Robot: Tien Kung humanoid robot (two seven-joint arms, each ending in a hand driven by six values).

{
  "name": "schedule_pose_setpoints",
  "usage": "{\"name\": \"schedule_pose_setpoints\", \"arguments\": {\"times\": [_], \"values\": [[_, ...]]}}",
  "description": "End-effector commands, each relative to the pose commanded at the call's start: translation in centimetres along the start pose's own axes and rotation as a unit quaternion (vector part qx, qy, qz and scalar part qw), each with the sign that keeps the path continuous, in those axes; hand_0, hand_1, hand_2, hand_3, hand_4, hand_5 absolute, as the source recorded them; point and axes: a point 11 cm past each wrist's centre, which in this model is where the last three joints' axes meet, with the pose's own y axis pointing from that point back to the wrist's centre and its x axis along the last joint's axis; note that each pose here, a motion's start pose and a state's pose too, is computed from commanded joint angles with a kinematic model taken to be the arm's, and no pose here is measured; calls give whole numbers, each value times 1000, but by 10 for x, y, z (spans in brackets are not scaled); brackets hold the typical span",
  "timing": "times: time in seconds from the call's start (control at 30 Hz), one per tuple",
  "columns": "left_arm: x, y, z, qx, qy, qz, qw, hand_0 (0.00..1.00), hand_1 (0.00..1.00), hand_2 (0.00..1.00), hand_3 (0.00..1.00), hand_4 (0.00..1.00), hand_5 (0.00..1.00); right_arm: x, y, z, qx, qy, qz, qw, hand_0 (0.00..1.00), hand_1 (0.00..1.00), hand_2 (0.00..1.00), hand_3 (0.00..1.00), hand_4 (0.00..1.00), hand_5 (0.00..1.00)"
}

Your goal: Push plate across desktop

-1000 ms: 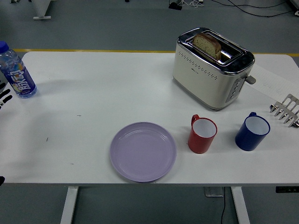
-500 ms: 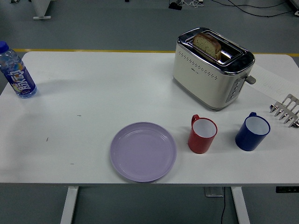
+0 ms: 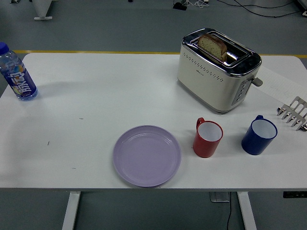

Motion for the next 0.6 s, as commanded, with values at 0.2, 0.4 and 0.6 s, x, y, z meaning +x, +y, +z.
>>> {"name": "schedule_pose_setpoints", "arguments": {"times": [0.2,0.4,0.6], "values": [[2,1,0,-3,-9,12,1000,984,990,998,998,775,998,2,0,2,-2,1,2,1000,605,611,757,679,478,445],[3,1,0,-1,-9,11,1000,987,993,998,998,759,998,3,0,3,-4,2,3,1000,605,611,756,678,477,446],[0,0,4,-16,-8,4,1000,980,985,998,998,732,998,2,0,4,-5,2,3,1000,606,610,756,677,477,445]]}}
